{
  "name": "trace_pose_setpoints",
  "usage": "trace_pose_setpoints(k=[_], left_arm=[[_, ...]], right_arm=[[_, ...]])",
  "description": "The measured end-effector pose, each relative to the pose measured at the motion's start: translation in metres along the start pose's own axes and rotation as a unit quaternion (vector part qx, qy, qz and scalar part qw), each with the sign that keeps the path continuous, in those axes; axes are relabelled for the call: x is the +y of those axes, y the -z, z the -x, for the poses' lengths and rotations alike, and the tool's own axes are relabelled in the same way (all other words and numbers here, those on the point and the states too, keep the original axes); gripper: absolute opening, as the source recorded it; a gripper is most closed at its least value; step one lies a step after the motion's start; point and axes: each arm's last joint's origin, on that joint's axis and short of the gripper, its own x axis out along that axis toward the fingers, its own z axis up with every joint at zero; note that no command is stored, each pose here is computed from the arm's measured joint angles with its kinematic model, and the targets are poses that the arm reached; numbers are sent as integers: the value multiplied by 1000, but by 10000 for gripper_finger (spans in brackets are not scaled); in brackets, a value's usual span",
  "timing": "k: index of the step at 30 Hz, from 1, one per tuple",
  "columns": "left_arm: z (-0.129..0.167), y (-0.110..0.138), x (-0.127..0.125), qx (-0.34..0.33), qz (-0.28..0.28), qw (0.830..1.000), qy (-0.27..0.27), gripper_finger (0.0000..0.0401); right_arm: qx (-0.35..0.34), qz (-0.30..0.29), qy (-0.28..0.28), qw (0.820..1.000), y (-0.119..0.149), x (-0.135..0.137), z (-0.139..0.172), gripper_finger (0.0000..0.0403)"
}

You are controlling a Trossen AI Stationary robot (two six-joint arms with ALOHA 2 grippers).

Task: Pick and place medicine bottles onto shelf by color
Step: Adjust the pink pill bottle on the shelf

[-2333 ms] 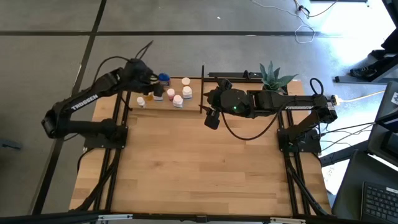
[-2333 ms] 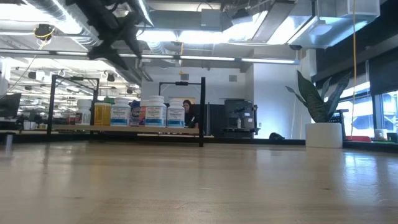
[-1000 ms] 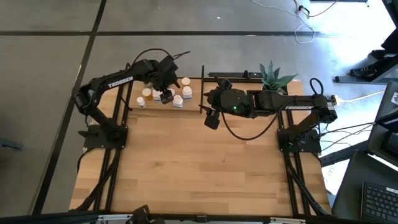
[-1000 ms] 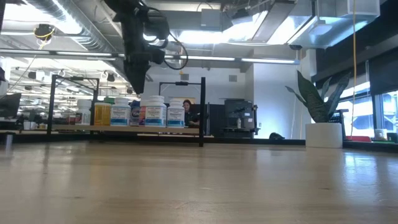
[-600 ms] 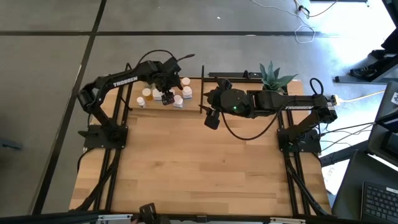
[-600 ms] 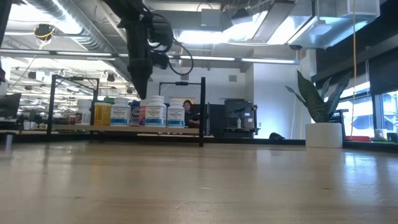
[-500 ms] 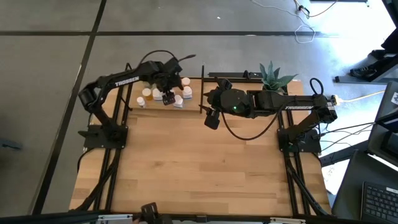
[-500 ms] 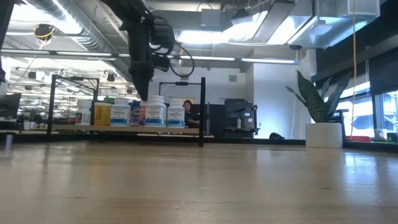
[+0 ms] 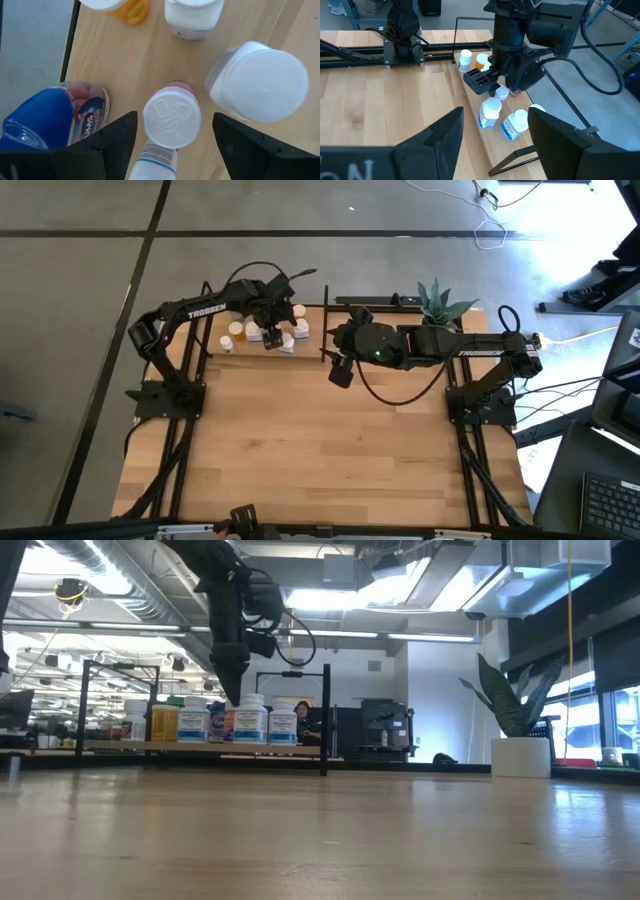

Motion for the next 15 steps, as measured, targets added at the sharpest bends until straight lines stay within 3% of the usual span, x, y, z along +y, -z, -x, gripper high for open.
trace_pose_setpoints(k=[10,15], left_arm=[[-9,6,-3,12,-1,1000,3,252],[-12,7,-4,8,1,1000,2,231]], right_arm=[[0,0,0,1000,0,0,0,223],[0,0,0,1000,0,0,0,223]])
